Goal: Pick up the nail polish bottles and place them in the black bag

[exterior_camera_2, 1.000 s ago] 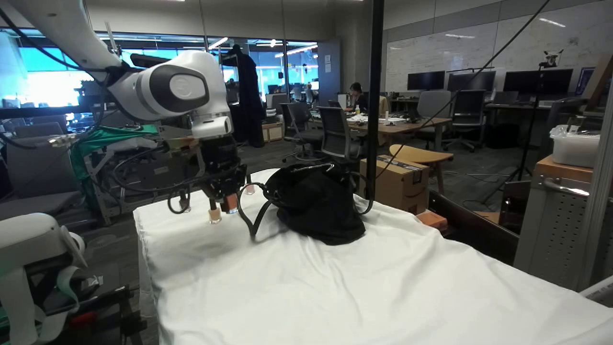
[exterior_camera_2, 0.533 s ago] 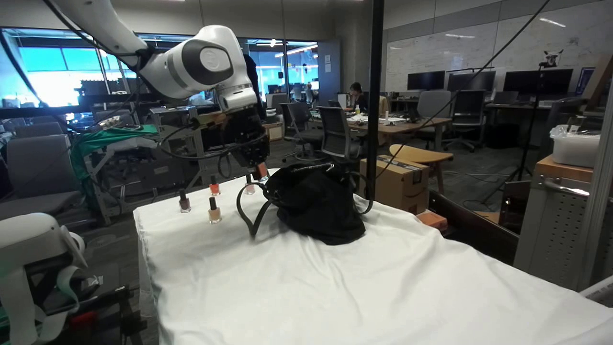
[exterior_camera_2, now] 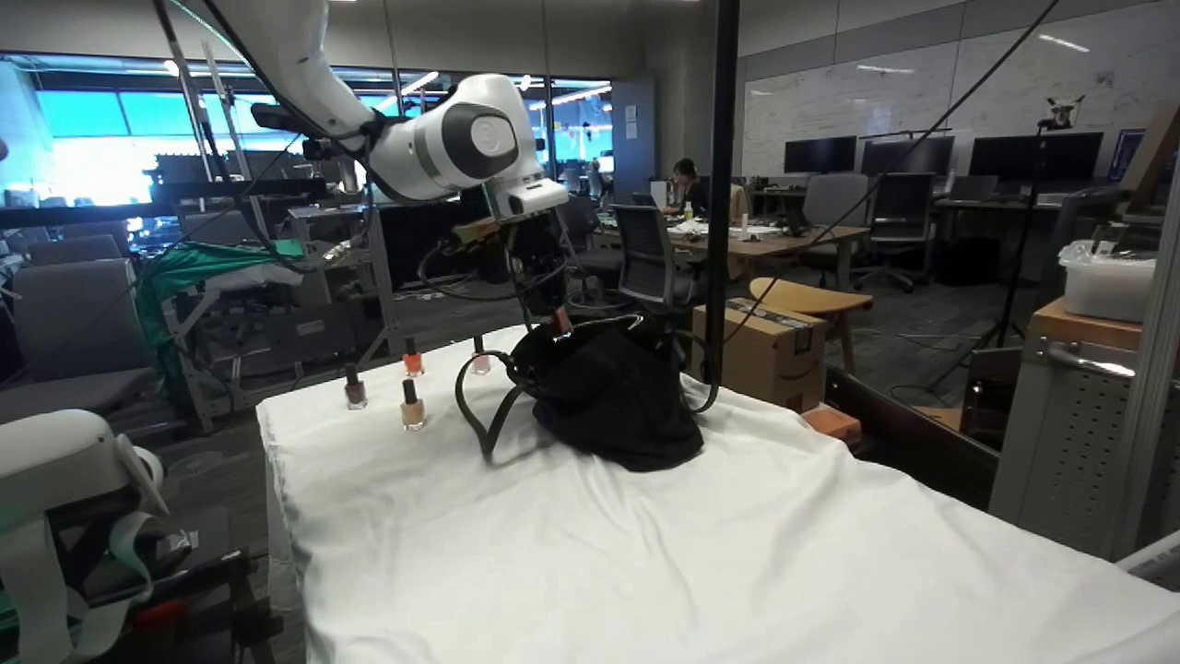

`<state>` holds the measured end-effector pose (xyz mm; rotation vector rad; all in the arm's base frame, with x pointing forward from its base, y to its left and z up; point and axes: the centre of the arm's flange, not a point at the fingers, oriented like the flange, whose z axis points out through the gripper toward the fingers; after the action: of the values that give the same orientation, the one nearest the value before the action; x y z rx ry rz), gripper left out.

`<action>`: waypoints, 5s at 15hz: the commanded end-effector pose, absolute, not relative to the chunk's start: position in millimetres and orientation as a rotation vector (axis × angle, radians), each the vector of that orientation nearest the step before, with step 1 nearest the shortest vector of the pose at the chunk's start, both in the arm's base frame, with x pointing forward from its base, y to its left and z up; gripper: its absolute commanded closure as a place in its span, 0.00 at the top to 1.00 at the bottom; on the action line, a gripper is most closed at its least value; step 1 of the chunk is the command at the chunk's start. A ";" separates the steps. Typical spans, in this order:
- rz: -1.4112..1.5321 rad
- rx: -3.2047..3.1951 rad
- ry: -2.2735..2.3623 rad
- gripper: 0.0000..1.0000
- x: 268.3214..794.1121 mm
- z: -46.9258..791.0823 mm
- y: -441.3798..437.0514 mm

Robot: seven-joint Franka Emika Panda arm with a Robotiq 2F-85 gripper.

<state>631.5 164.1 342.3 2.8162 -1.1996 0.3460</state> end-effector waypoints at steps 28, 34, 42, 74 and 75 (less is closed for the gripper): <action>0.085 2.917 -0.898 1.00 553.1 363.8 194.0; -0.074 2.962 -0.890 1.00 465.9 349.0 210.6; -0.077 2.985 -0.849 1.00 407.0 309.1 236.4; -0.093 3.037 -0.916 1.00 492.7 211.3 258.0; -0.097 3.034 -0.919 1.00 493.2 207.7 258.2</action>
<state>482.7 251.1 214.9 3.0241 -0.9202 -0.1035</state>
